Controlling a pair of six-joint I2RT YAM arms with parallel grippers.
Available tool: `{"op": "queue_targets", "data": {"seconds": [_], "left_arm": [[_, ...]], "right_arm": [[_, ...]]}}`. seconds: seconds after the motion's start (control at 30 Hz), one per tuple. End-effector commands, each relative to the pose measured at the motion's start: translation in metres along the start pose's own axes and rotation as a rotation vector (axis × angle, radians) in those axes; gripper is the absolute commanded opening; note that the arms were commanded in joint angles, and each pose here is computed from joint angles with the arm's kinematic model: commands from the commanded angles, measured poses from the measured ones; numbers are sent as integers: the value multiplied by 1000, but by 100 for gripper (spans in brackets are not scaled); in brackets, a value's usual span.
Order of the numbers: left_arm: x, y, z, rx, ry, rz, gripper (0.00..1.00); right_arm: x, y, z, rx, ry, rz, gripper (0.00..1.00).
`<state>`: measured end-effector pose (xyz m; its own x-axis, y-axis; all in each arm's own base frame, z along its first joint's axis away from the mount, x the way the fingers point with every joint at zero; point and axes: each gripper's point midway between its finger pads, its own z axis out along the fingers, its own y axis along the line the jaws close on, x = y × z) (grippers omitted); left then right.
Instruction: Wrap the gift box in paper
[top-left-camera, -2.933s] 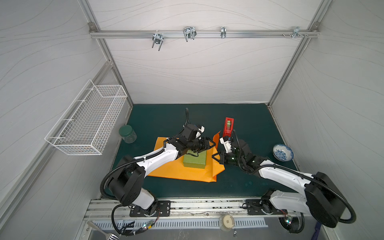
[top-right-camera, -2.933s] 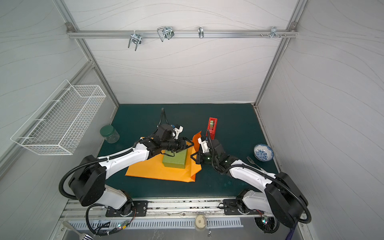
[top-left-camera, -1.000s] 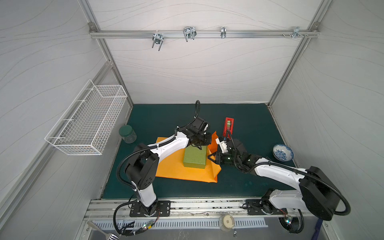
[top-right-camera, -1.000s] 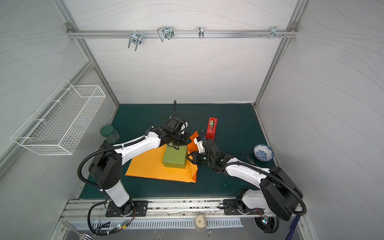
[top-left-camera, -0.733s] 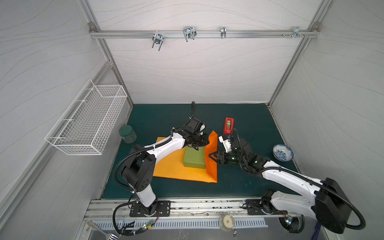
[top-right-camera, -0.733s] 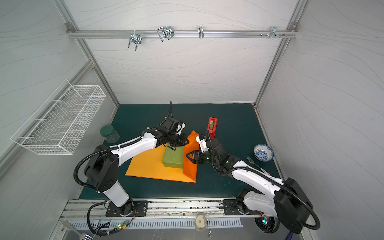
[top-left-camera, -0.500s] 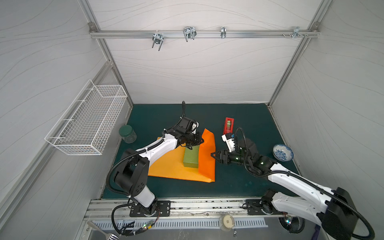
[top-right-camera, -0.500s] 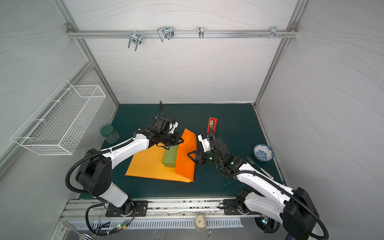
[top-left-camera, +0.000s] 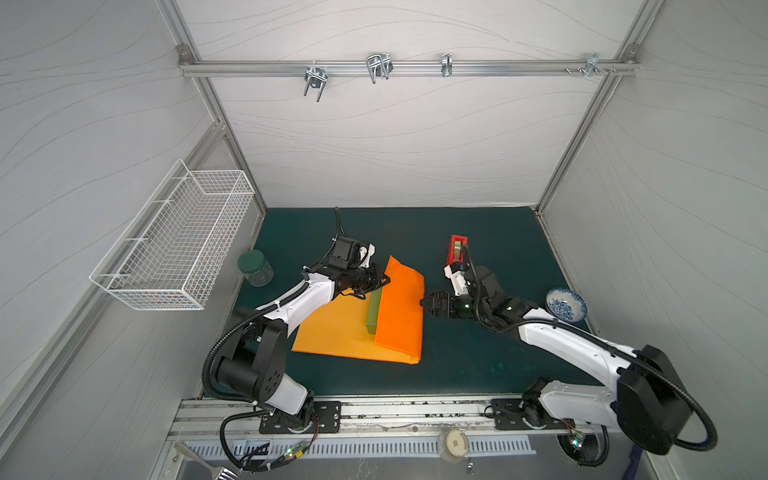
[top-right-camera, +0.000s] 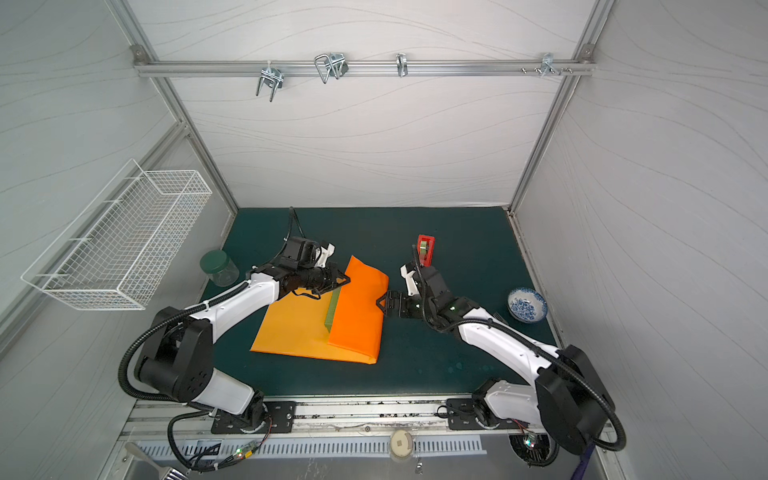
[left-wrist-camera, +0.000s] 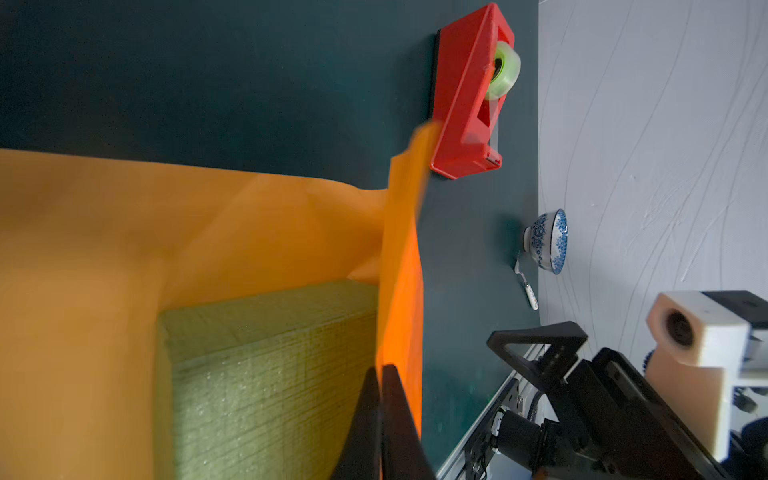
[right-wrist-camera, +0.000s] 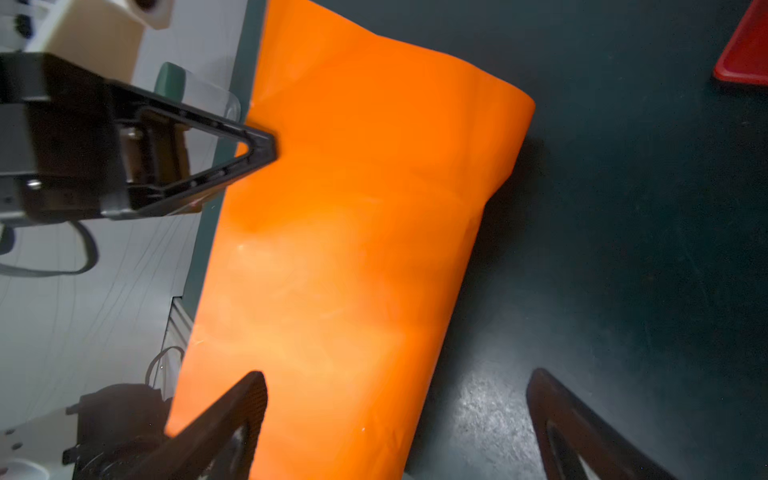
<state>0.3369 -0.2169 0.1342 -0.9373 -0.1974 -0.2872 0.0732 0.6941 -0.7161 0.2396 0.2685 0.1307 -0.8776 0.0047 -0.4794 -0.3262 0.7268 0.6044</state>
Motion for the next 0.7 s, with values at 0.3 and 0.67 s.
{"op": "queue_targets", "data": {"seconds": [0.3, 0.67], "left_arm": [[-10, 2, -12, 50, -46, 27, 0], [-12, 19, -13, 38, -58, -3, 0]], "right_arm": [[-1, 5, 42, 22, 76, 63, 99], [1, 12, 58, -7, 105, 77, 99]]}}
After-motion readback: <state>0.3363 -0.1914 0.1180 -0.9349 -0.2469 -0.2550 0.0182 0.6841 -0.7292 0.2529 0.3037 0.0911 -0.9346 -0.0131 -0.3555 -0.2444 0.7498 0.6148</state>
